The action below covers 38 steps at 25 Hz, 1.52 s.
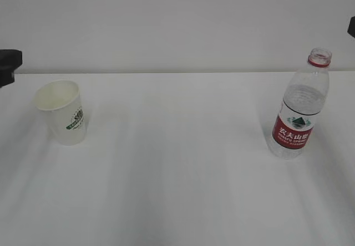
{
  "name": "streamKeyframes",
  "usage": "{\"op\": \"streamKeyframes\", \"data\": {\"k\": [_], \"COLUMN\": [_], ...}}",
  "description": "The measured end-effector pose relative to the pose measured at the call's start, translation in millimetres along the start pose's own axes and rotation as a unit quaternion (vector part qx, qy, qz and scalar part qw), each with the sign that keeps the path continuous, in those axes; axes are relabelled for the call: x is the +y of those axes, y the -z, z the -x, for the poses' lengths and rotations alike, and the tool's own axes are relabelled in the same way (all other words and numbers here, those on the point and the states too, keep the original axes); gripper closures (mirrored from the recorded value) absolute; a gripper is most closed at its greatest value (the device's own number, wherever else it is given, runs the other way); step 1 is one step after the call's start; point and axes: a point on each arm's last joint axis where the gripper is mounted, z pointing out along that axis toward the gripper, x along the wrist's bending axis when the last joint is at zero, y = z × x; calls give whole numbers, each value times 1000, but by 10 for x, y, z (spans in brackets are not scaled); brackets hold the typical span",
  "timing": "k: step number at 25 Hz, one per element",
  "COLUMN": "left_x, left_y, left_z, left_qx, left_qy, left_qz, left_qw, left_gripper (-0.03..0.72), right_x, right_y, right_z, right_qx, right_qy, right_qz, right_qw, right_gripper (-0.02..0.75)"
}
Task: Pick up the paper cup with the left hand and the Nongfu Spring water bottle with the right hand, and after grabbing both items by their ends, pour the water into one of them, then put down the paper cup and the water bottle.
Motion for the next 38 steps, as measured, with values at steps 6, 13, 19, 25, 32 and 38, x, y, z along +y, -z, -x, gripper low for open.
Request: {"op": "streamKeyframes", "data": {"k": [6, 13, 19, 25, 32, 38], "left_x": [-143, -204, -316, -420, -612, -813], "left_y": [-19, -8, -121, -233, -175, -131], "left_z": [-1, -3, 3, 8, 11, 36], "left_qx": [6, 9, 10, 13, 17, 8], "left_qy": [-1, 0, 2, 23, 20, 43], "left_qz": [14, 18, -3, 0, 11, 12], "left_qw": [1000, 1000, 1000, 1000, 1000, 999], "left_gripper": [246, 247, 258, 265, 273, 275], "right_x": [-131, -311, -487, -704, -820, -963], "right_y": [-2, 4, 22, 71, 109, 158], "right_z": [10, 23, 26, -5, -25, -38], "right_qx": [-3, -7, -5, 18, 32, 43], "right_qy": [0, -17, -15, -15, -11, -13], "right_qz": [-2, -9, -17, 3, 12, 11], "right_qw": [1000, 1000, 1000, 1000, 999, 999], "right_gripper": [235, 235, 235, 235, 235, 235]}}
